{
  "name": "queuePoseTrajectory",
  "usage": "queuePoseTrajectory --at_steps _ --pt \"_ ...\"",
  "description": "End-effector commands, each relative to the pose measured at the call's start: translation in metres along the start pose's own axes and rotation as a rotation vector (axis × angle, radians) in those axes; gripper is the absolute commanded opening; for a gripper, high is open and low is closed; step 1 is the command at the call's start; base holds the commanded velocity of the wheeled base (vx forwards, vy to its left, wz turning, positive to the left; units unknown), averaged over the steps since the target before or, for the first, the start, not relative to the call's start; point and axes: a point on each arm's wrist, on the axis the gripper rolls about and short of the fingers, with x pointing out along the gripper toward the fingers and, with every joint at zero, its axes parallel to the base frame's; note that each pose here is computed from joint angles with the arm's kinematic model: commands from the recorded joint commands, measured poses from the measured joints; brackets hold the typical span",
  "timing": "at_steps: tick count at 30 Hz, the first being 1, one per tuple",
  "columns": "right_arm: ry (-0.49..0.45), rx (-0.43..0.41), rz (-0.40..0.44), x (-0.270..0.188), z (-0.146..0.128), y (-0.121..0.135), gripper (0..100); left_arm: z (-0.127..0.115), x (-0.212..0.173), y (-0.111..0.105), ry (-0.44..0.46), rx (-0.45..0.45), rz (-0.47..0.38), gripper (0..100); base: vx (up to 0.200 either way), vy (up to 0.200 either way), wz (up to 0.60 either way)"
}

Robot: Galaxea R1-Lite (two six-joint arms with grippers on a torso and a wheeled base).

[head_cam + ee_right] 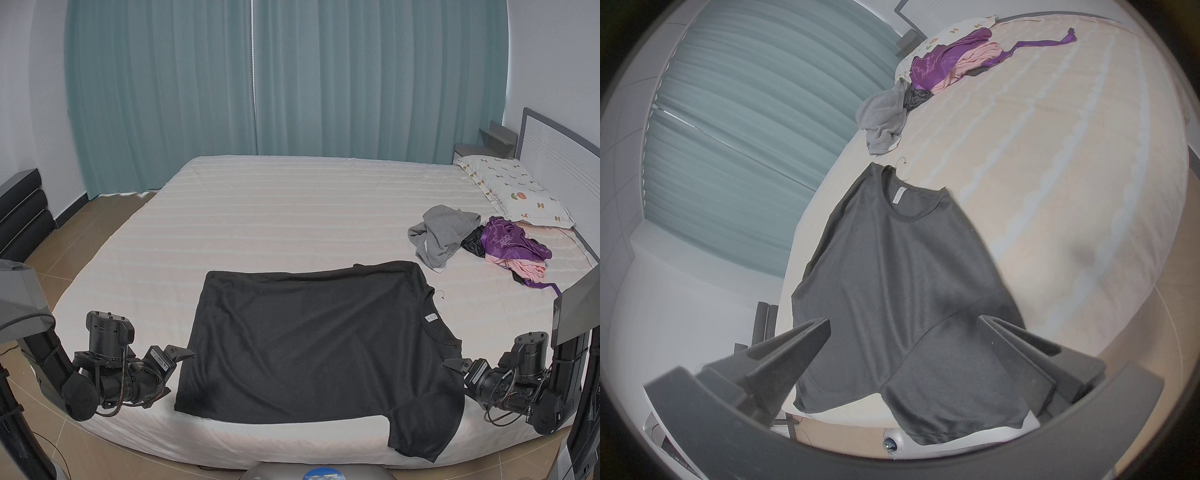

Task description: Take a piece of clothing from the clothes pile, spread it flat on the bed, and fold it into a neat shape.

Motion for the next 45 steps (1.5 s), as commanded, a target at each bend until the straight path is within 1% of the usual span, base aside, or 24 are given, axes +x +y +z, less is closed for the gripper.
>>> queuePoseTrajectory --at_steps 1,5,14,17,19,23,26,29,30,31,35,38,44,45 --pt "0.007 0.000 -0.008 -0.001 -0.002 -0.002 100 -0.001 0.001 0.001 0.003 -0.001 0.005 100 0.000 0.000 0.00" --pt "0.014 -0.005 -0.007 -0.001 -0.004 -0.002 100 -0.002 0.001 0.003 0.007 -0.002 0.012 100 0.000 0.000 0.00" --pt "0.023 -0.011 -0.016 0.001 -0.007 -0.002 100 -0.003 0.001 0.005 0.014 -0.003 0.022 100 -0.200 0.000 0.00" --pt "0.023 -0.011 -0.016 0.001 -0.007 -0.002 100 -0.003 0.003 0.006 0.016 -0.001 0.028 100 0.000 0.000 0.00" --pt "0.024 -0.010 -0.017 0.001 -0.007 -0.002 100 -0.004 0.005 0.007 0.021 0.001 0.037 100 0.000 0.000 0.00" --pt "0.024 -0.012 -0.014 0.001 -0.007 -0.002 100 -0.007 0.018 0.015 0.015 0.007 0.101 100 0.000 0.000 0.00" --pt "0.024 -0.012 -0.014 0.001 -0.007 -0.002 100 -0.008 0.026 0.015 0.012 0.026 0.119 100 0.000 0.000 0.00" --pt "0.024 -0.012 -0.016 0.001 -0.007 -0.002 100 -0.011 0.039 0.018 -0.010 0.106 0.171 100 0.000 0.000 0.00" --pt "0.024 -0.012 -0.016 0.001 -0.007 -0.002 100 -0.010 0.040 0.018 -0.012 0.110 0.173 100 0.000 0.000 0.00" --pt "0.024 -0.012 -0.016 0.001 -0.007 -0.002 100 -0.008 0.048 0.018 -0.039 0.138 0.193 100 0.000 0.000 0.00" --pt "0.024 -0.012 -0.014 0.001 -0.007 -0.002 100 -0.008 0.061 0.020 -0.066 0.161 0.227 100 0.000 0.000 0.00" --pt "0.024 -0.012 -0.016 0.001 -0.007 -0.002 100 -0.007 0.065 0.019 -0.074 0.195 0.237 100 0.000 0.000 0.00" --pt "0.023 -0.012 -0.016 0.001 -0.007 -0.002 100 -0.004 0.074 0.015 -0.081 0.208 0.228 100 0.000 0.000 0.00" --pt "0.024 -0.012 -0.017 0.001 -0.007 -0.002 100 -0.005 0.073 0.015 -0.080 0.210 0.229 0 0.000 0.000 0.00"
